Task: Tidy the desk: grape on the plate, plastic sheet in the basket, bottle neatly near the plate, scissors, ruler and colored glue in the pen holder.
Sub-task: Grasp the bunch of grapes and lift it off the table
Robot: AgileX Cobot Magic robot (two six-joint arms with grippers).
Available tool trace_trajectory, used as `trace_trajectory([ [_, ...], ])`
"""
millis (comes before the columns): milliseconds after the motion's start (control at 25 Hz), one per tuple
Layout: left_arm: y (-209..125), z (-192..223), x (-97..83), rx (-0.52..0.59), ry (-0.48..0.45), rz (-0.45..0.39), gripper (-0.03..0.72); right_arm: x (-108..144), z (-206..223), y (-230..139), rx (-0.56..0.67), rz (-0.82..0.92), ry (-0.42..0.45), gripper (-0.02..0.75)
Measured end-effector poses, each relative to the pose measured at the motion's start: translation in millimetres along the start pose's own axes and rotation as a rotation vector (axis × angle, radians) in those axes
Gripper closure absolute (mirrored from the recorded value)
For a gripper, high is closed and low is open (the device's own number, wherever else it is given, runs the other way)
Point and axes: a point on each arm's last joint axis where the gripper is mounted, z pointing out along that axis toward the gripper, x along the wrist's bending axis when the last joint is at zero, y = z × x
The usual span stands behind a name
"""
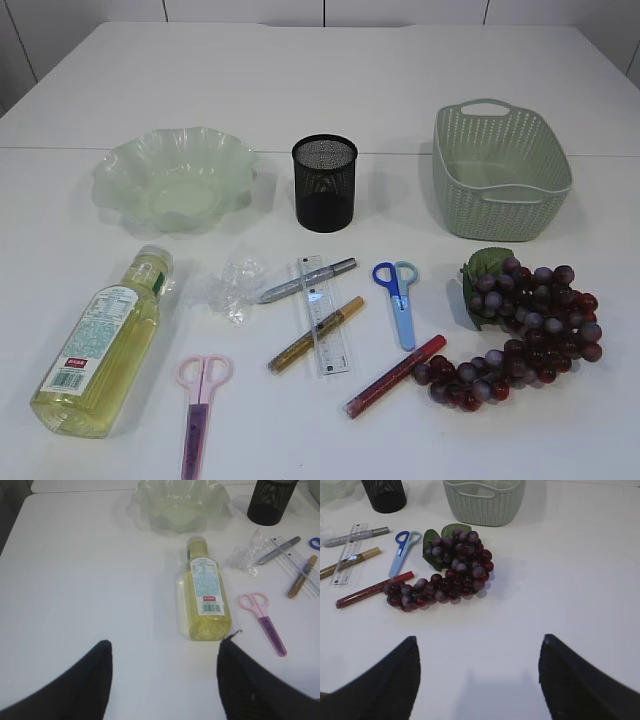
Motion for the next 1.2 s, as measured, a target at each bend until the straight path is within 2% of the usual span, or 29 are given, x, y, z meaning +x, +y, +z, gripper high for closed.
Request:
trace_trajectory([
  [1200, -0.1, 0.0, 0.0, 0.001, 0.0, 0.0, 0.253, 0.0, 0.0, 0.0, 0.0, 0.0, 0.0, 0.162],
])
